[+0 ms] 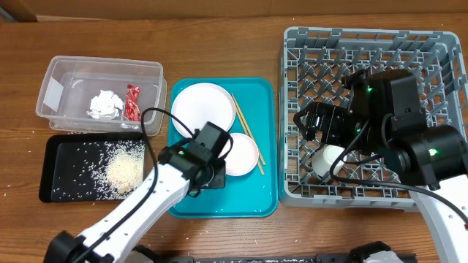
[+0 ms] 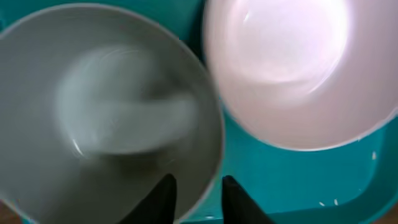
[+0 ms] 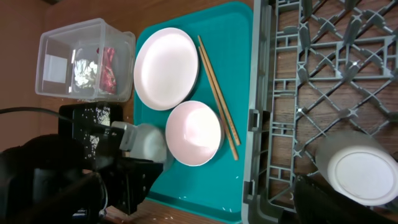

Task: Sort waste into correct bins and load items into the dishwasher
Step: 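Set the emptied bowl back down on the teal tray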

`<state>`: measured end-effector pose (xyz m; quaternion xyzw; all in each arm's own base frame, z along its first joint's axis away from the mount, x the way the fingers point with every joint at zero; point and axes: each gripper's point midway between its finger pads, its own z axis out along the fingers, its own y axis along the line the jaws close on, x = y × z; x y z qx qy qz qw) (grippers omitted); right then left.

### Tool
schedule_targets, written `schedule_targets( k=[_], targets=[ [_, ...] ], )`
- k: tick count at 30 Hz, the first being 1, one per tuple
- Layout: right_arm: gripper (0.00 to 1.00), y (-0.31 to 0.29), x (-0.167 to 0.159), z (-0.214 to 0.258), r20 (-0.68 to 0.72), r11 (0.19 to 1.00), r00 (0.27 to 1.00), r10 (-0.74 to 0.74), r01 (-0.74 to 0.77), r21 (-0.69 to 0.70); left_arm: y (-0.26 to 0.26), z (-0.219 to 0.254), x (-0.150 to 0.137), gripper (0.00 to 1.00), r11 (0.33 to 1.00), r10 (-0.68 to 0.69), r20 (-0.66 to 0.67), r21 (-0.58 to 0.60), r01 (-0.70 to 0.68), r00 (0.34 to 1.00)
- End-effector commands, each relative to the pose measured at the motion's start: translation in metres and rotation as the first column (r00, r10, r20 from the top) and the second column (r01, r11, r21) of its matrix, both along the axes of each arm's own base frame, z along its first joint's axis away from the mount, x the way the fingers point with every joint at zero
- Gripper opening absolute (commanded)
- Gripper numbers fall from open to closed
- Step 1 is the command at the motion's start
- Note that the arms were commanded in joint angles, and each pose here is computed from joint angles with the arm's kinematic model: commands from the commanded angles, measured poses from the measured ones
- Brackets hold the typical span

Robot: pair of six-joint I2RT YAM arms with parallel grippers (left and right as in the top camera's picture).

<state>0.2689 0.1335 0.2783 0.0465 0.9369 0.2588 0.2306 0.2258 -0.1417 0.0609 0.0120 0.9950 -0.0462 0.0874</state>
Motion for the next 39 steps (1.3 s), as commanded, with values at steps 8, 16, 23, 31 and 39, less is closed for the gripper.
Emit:
schedule_targets(
  k=[8, 16, 23, 31, 39],
  targets=[
    [0.97, 0.041, -0.001, -0.020, -0.031, 0.982, 0.983, 0.181, -0.182, -0.053, 0.034, 0.063, 0.016, 0.56, 0.988, 0.109, 0.065, 0.105, -0.116, 0.992],
    [0.94, 0.047, 0.010, -0.028, -0.033, 0.984, 0.987, 0.157, -0.159, -0.080, 0.060, 0.103, 0.020, 0.57, 0.983, 0.158, 0.111, 0.077, -0.167, 0.981],
    [1.00, -0.003, 0.030, 0.008, 0.146, 0.985, 0.986, -0.079, 0.100, -0.142, 0.073, 0.167, 0.012, 0.63, 0.993, 0.091, 0.223, 0.056, -0.106, 0.971],
    [1.00, -0.015, 0.030, 0.044, 0.276, 0.985, 0.953, -0.123, 0.151, -0.082, 0.073, 0.227, -0.007, 1.00, 0.997, 0.073, 0.331, -0.032, -0.066, 0.941],
    [1.00, -0.013, 0.036, 0.033, 0.248, 0.984, 0.961, -0.121, 0.149, -0.098, 0.049, 0.233, -0.018, 1.00, 0.987, 0.039, 0.285, -0.158, 0.006, 0.958]
  ],
)
